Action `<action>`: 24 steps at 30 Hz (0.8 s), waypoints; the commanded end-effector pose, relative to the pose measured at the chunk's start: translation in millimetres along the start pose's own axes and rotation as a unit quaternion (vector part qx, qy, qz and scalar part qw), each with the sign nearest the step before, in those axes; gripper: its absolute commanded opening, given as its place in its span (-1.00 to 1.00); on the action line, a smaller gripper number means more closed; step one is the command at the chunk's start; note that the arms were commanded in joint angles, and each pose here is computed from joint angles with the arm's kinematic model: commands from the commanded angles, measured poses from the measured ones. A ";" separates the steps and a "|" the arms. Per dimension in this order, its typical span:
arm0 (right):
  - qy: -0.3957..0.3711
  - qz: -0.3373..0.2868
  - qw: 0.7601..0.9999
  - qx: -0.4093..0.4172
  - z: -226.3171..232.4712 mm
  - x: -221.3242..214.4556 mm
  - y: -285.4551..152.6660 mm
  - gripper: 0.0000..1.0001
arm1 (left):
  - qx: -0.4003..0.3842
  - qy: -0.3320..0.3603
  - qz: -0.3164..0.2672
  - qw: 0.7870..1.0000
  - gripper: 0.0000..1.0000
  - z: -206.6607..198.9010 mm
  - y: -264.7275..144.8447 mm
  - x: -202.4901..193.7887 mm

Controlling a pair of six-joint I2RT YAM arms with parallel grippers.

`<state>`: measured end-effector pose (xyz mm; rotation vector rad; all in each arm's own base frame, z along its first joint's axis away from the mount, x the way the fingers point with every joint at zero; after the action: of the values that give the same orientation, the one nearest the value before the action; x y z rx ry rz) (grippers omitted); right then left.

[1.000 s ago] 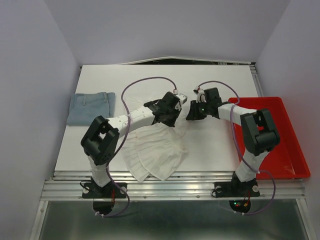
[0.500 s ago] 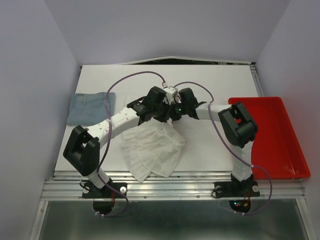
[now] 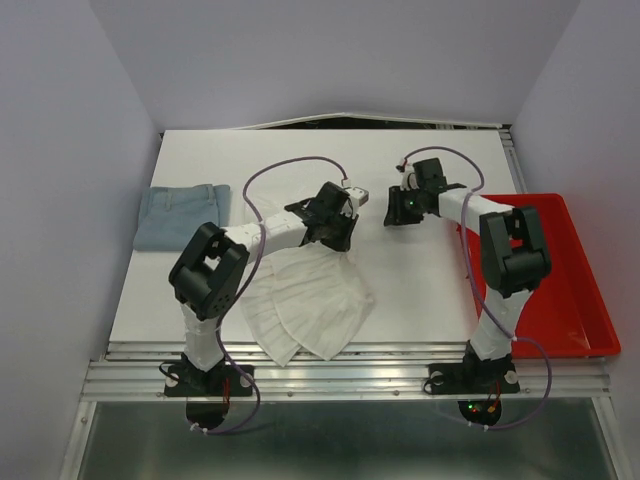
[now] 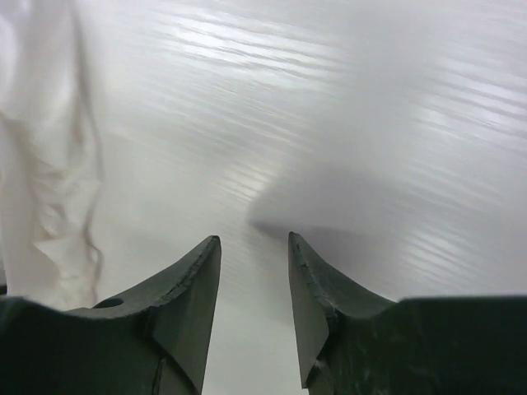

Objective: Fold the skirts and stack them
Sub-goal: Flatten the skirt out

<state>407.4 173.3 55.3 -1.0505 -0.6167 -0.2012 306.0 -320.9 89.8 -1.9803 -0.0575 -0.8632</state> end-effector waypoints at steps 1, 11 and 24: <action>-0.061 0.042 0.994 -0.083 -34.3 -10.9 -43.1 -0.11 | -0.029 0.023 -0.045 0.998 -0.75 -19.6 16.4 42.8; -0.192 -0.022 0.980 0.039 6.6 1.5 -115.0 0.36 | -0.083 0.187 -0.107 0.973 0.59 -55.2 -62.9 75.1; -0.546 -0.099 0.825 0.106 109.7 -22.9 -110.2 0.32 | -0.066 0.298 0.087 0.948 0.53 40.9 -141.9 -94.9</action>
<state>289.4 177.5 161.1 -0.8727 -1.6067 0.3042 217.3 -238.5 196.6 -1.7930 0.3123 -1.5684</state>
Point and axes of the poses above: each gripper's point midway between its finger pads, its own y axis out along the fingers, its own z axis along the line the jaws close on, x = y × z, the point moved 2 cm from there along -y, back along the fingers, and after that the axes turned 5 degrees about -y, right-handed, at the moved point
